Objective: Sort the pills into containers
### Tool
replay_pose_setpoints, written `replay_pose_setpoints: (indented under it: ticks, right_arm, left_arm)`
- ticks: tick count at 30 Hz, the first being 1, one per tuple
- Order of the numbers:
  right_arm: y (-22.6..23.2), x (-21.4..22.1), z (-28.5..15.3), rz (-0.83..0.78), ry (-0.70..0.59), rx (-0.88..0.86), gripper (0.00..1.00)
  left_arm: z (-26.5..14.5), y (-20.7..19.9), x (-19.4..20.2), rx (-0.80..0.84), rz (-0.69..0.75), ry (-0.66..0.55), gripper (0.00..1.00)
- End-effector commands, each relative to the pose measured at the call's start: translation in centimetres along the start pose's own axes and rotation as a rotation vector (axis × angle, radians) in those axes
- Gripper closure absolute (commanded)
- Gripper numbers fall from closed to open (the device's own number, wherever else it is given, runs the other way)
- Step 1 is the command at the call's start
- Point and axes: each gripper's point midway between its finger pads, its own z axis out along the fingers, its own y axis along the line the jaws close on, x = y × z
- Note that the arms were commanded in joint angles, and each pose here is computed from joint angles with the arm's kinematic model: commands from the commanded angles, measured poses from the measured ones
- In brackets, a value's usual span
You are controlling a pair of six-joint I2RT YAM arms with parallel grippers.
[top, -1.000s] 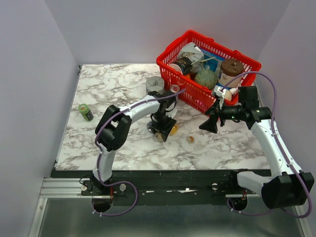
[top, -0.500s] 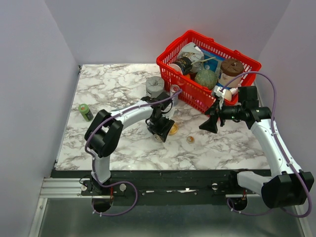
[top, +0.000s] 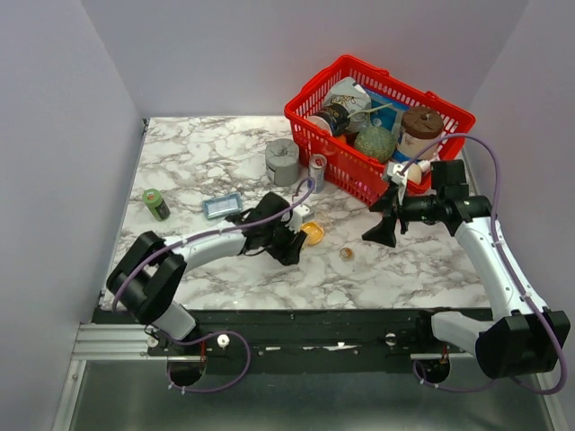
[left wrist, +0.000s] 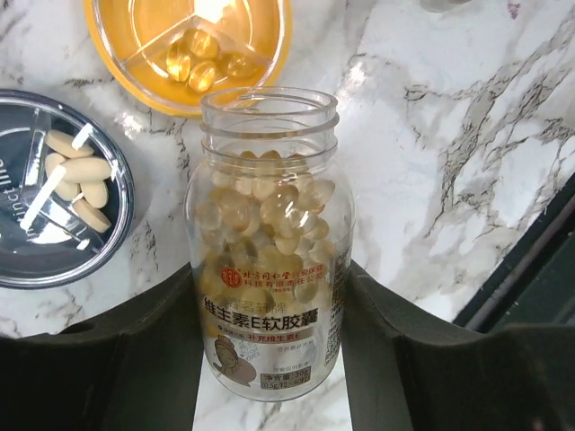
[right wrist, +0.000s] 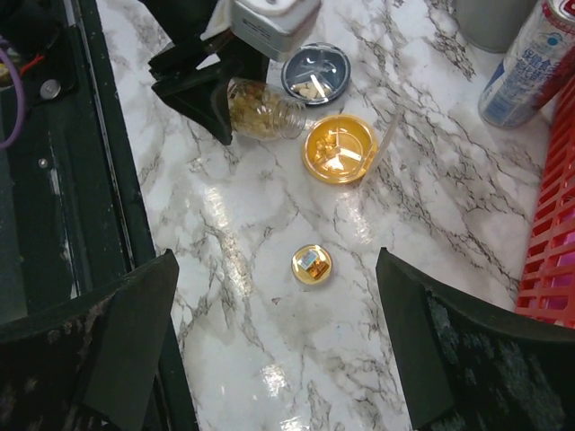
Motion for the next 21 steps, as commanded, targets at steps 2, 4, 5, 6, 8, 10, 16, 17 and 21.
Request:
replay_pose_setpoints:
  ticks: [2, 4, 5, 6, 8, 10, 16, 17, 21]
  right_arm:
    - [1.4, 1.1, 0.3, -0.099, -0.030, -0.073, 0.00]
    - [1.8, 1.1, 0.3, -0.146, -0.044, -0.091, 0.00]
    - [1.9, 1.0, 0.2, -0.210, -0.052, -0.087, 0.00]
    - [2.1, 1.2, 0.2, -0.249, -0.052, -0.089, 0.00]
    - [2.0, 1.5, 0.1, -0.379, -0.056, -0.080, 0.00]
    - [2.3, 1.5, 0.3, -0.477, -0.086, -0.089, 0.00]
    - [4.5, 2.9, 0.7, -0.628, -0.072, -0.329, 0.00]
    - [4.5, 3.3, 0.9, -0.618, -0.053, -0.338, 0.00]
    - [1.6, 5.5, 3.0, -0.696, 0.094, -0.259, 0.00]
  left_arm:
    - [-1.3, -2.1, -4.7, 0.061, 0.260, -0.446, 1.00]
    - [-3.1, -3.7, -5.4, 0.088, 0.343, -0.640, 1.00]
    - [-3.8, -4.0, -5.7, 0.080, 0.399, -0.708, 1.00]
    - [-5.1, -4.5, -6.3, 0.075, 0.432, -0.788, 1.00]
    - [-6.7, -5.9, -6.5, 0.080, 0.488, -0.915, 1.00]
    - [-8.3, -8.4, -6.9, 0.110, 0.549, -0.984, 1.00]
    - [-16.6, -12.8, -6.5, 0.169, 0.582, -1.337, 1.00]
    - [-17.5, -13.1, -6.2, 0.186, 0.579, -1.376, 1.00]
    - [-20.0, -13.5, -5.1, 0.209, 0.569, -1.473, 1.00]
